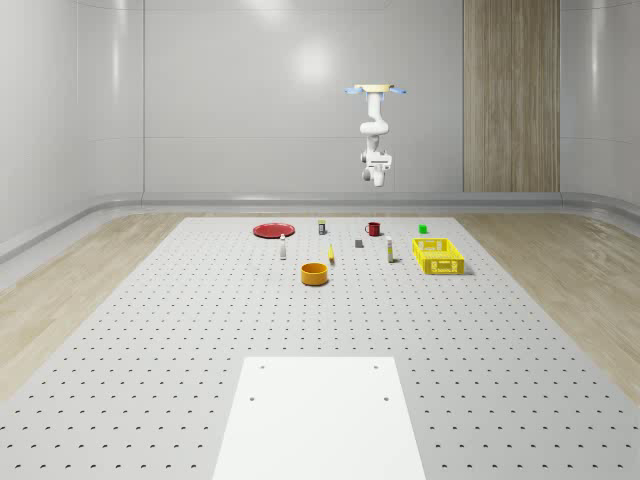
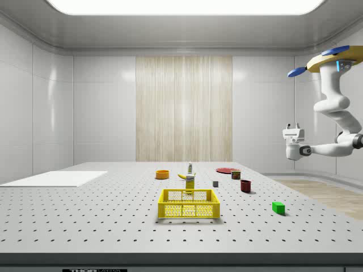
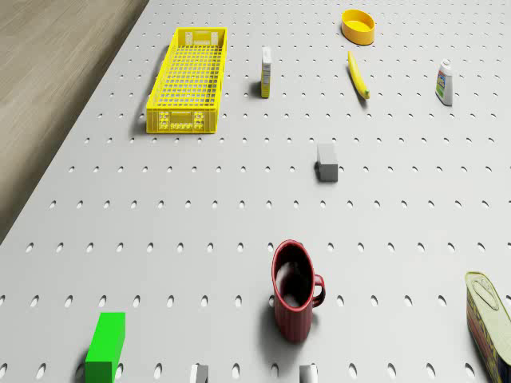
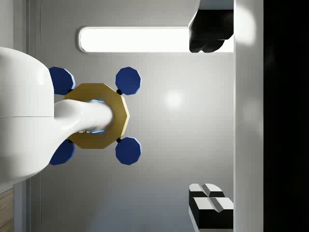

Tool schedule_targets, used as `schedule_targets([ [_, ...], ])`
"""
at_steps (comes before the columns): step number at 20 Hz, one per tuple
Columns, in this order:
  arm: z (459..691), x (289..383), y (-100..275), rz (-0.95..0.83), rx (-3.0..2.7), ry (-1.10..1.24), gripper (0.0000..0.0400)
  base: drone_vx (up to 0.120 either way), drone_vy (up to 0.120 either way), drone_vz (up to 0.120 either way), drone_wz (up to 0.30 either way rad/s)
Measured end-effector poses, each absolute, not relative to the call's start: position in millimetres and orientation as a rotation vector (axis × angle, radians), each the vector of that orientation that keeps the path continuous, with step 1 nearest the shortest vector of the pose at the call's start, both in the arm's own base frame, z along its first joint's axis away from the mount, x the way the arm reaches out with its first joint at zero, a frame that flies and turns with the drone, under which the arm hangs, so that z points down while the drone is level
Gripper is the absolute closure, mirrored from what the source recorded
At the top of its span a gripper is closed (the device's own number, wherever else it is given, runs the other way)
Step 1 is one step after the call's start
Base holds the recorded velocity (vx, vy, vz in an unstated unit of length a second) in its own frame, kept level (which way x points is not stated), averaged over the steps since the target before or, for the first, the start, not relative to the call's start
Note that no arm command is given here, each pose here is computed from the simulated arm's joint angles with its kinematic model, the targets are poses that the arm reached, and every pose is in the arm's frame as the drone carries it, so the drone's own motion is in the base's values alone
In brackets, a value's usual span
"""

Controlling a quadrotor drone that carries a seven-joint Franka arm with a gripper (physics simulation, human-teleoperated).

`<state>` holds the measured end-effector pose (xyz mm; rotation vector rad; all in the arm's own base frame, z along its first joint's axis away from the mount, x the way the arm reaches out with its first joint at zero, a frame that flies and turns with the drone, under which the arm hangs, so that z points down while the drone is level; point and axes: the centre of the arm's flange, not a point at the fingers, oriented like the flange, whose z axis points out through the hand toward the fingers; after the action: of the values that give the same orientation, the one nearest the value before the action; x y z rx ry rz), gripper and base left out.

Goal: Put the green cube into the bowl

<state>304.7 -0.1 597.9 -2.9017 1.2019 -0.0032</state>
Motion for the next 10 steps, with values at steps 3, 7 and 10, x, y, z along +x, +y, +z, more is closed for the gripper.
schedule_targets([
  [3, 620.4, 301.4, -0.1, -0.007, -2.901, 1.202, 0.0000, 0.040, 0.120, 0.000, 0.000],
  [7, 647.5, 301.4, -0.1, -0.011, -2.900, 1.201, 0.0000, 0.120, 0.120, 0.000, 0.000],
  [10, 664.2, 302.5, -0.1, -0.015, -2.899, 1.201, 0.0000, 0.120, 0.120, 0.000, 0.000],
])
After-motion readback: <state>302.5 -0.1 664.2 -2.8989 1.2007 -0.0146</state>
